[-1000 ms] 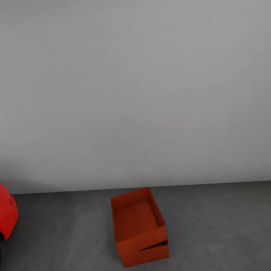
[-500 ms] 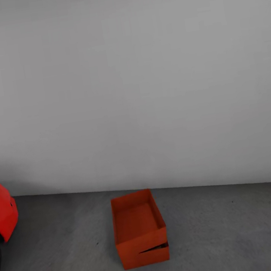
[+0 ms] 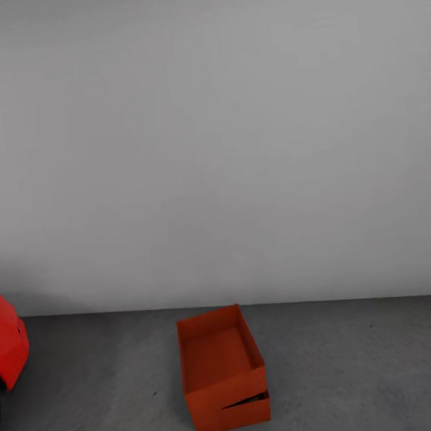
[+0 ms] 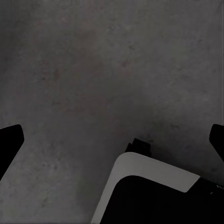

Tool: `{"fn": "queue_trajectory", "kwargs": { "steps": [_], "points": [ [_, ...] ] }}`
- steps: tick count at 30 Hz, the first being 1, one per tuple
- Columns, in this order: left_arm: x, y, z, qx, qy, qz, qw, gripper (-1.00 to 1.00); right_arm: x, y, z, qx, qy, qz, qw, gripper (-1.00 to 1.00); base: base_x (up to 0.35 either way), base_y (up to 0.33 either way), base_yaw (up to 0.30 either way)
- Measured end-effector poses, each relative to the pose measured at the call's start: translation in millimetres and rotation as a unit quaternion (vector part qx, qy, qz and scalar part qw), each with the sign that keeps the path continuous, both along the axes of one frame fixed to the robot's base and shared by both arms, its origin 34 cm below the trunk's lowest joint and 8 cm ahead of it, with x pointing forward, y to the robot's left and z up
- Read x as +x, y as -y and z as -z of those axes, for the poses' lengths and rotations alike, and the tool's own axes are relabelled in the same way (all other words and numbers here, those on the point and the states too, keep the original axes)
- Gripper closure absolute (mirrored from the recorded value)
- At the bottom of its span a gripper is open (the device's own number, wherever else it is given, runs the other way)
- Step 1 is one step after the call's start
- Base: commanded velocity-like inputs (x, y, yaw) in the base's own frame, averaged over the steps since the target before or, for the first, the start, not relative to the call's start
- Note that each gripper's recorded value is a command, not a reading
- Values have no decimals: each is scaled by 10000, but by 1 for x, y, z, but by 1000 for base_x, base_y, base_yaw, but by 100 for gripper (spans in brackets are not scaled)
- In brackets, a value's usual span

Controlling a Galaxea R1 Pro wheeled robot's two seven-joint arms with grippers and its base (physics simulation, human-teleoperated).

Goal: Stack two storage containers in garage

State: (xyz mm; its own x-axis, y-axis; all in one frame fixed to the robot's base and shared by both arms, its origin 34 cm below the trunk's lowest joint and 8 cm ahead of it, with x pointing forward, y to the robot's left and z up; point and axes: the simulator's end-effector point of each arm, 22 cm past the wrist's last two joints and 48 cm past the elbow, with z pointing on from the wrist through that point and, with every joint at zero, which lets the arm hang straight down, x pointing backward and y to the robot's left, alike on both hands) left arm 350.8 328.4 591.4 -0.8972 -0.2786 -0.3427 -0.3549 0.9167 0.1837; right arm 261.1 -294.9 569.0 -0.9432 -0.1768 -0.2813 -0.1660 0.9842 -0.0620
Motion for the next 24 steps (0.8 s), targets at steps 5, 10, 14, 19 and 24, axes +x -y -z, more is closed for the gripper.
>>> {"fn": "queue_trajectory", "kwargs": {
  "steps": [5,10,14,19,24],
  "points": [
    [3,0,-2,1,40,0,10000,-100,2,0,-1,30,15,79,10000,-100,0,0,0],
    [6,0,-4,2,80,0,10000,-100,4,3,-1,70,34,427,9991,-100,0,0,0],
    [8,0,-5,0,112,0,9999,-100,6,4,-2,85,67,556,9984,-100,0,0,0],
    [11,0,-7,2,152,-1,9999,-100,9,4,-3,86,113,588,9982,-100,0,0,0],
    [13,0,-9,2,192,0,9998,-100,13,4,-5,90,170,586,9981,-100,0,0,0]
  ]
}}
